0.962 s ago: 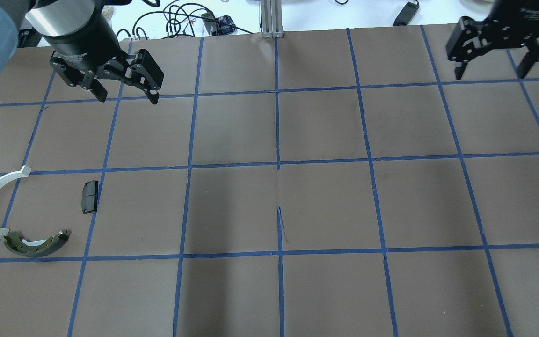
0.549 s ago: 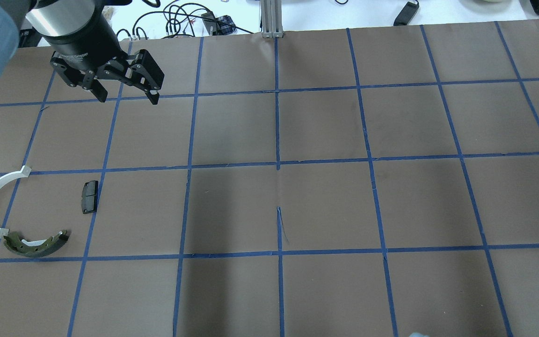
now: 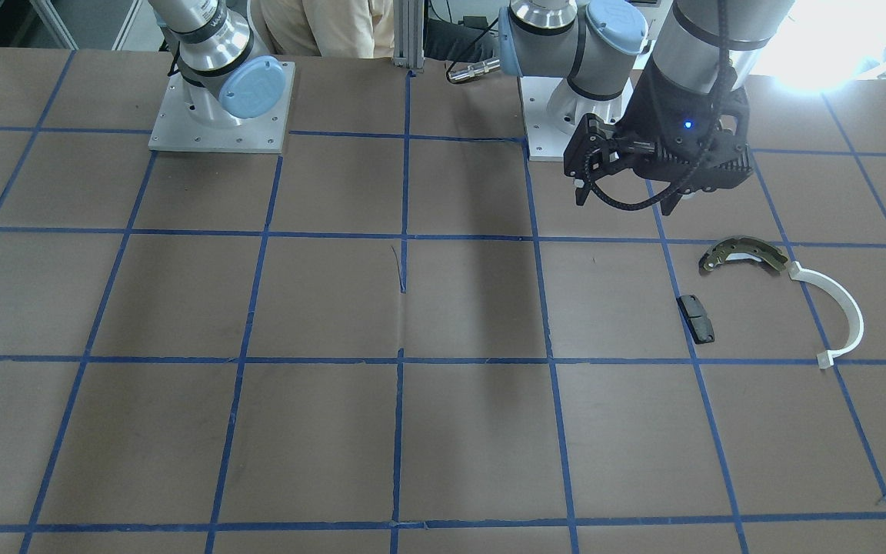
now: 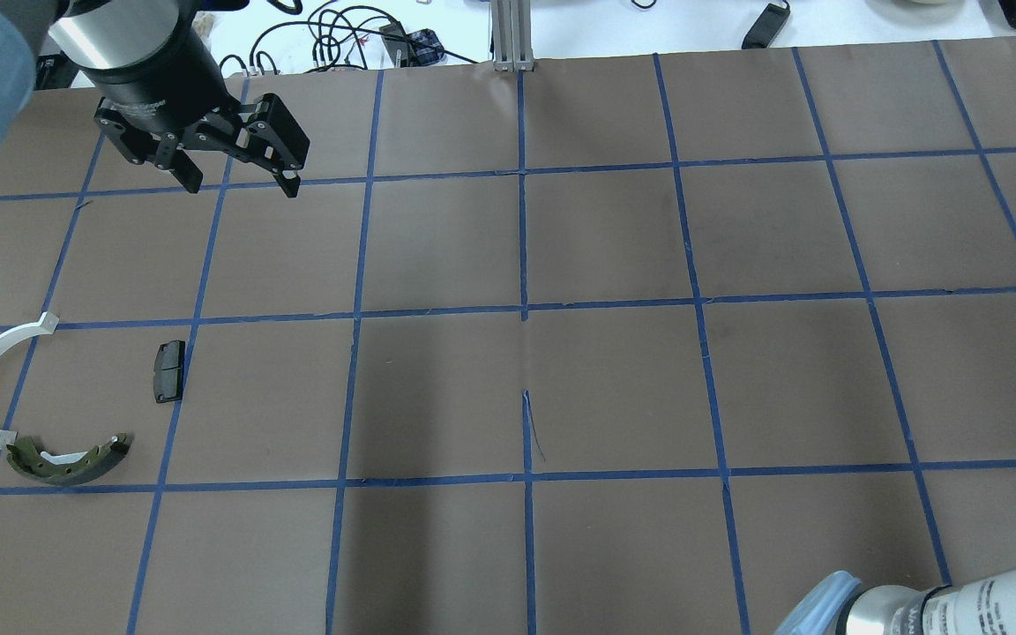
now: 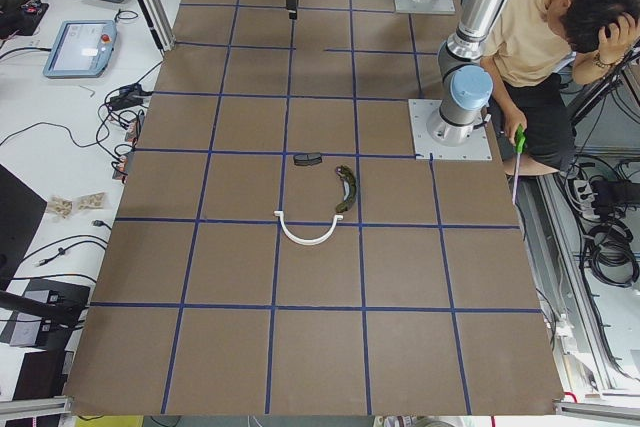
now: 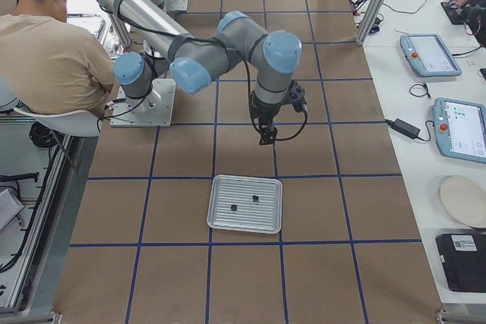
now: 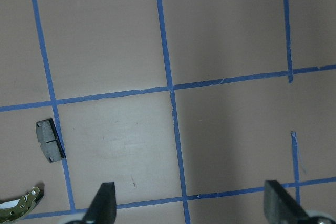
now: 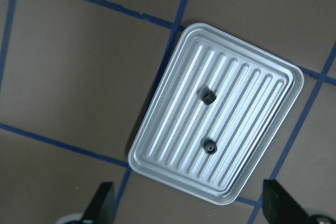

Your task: Place bearing gear from tray to pile

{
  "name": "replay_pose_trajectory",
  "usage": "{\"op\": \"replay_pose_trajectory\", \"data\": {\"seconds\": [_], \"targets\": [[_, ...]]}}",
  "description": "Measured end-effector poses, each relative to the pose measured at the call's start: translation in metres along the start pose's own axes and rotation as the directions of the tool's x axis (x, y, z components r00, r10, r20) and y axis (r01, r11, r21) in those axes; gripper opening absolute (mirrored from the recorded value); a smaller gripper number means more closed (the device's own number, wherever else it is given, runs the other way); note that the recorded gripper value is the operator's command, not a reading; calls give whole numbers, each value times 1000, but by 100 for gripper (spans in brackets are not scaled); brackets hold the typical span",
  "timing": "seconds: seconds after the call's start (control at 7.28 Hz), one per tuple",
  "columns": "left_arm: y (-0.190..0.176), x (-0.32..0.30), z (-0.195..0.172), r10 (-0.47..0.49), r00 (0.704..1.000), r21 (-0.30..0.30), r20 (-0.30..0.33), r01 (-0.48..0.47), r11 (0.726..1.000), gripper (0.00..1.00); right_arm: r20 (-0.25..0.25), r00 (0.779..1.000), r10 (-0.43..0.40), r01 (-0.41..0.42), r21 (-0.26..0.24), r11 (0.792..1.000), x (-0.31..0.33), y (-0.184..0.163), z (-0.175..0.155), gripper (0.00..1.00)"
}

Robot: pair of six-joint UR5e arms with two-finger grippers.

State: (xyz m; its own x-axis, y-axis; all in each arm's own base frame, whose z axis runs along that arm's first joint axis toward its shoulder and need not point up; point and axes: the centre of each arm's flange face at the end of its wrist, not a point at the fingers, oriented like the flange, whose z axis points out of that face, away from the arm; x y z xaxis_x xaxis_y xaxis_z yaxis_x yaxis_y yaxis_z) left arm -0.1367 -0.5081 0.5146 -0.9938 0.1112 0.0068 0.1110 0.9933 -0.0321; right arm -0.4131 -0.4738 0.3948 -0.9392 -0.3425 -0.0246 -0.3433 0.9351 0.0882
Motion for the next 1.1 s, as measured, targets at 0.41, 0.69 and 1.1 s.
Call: {"op": "replay_pose_trajectory", "data": {"seconds": [0.41,0.69,1.1], "targets": [[0,0,0,0,1000,0,0,0,1000,100,24,997,-72,71,36,997,55,38,126,99],[0,0,0,0,1000,0,0,0,1000,100,6,996,-87,87,41,995,34,42,188,93],[0,0,0,0,1000,0,0,0,1000,100,-11,994,-109,109,65,992,25,45,216,81]]}}
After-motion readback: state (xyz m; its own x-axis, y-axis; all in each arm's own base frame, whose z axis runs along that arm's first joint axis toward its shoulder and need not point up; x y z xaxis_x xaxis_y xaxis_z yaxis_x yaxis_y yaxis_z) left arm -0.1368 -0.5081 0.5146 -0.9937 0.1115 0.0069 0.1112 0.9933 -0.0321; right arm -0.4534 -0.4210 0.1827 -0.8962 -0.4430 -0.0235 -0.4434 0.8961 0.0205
